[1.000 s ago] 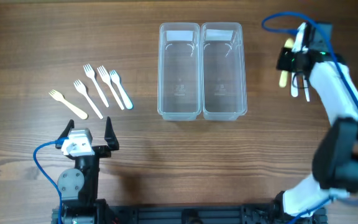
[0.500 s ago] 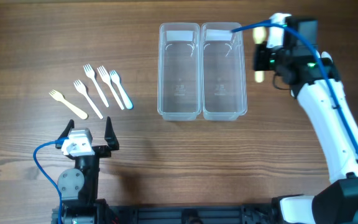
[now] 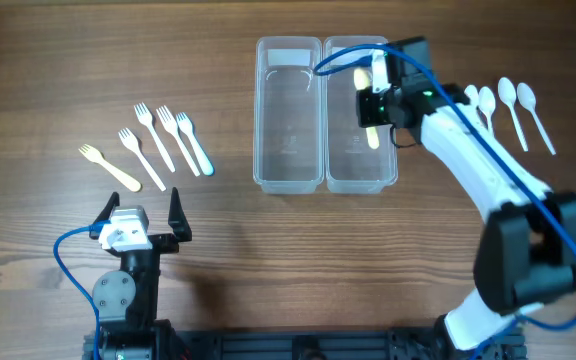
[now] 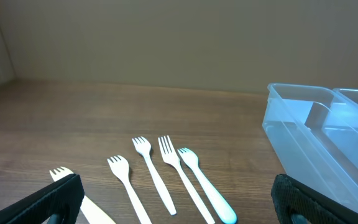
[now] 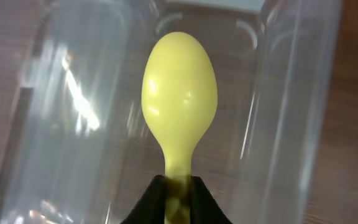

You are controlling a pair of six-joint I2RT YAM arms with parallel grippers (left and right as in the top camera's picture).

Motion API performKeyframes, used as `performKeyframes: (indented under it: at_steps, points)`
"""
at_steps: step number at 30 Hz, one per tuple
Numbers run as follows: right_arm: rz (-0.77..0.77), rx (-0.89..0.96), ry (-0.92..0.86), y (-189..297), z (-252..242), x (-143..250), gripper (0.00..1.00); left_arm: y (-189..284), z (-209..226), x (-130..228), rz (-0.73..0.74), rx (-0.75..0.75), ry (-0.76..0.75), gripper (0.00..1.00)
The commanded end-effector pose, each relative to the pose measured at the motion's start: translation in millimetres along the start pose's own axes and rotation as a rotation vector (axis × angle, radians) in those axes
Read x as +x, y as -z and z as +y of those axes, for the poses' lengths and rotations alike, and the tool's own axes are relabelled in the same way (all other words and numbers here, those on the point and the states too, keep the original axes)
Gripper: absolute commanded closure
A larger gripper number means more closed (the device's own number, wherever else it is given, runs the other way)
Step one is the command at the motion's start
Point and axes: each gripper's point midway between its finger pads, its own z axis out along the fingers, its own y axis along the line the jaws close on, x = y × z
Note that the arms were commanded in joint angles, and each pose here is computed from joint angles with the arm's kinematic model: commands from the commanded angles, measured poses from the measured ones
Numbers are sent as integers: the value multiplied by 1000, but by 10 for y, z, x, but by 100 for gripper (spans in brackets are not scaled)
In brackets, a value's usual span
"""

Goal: Pack container
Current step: 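Carry yellow spoon into the right tray and release it, then grasp the leftmost white spoon with the right gripper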

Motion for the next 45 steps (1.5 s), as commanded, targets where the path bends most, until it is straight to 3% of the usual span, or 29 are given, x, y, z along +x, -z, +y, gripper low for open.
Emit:
performKeyframes:
  at_steps: [1, 8, 14, 19, 27, 35, 45]
  points:
    - [5, -6, -5, -75, 16, 2, 57, -1, -28, 15, -3, 15, -19, 0]
    - [-106, 28, 20, 385, -24, -276, 50, -1, -28, 15, -3, 15, -19, 0]
    - [-158, 230, -4, 1052, -639, -299, 57, -1, -28, 15, -3, 15, -19, 0]
    - [-59, 317, -43, 1273, -1246, 15, 46, -1, -28, 15, -3, 15, -19, 0]
    - [-24, 257, -155, 951, -1840, 172, 47, -1, -28, 15, -3, 15, -19, 0]
    - [36, 257, -174, 411, -2032, 288, 48, -1, -28, 15, -3, 15, -19, 0]
    - [178, 314, -229, -159, -2286, 714, 51, -1, -28, 15, -3, 15, -19, 0]
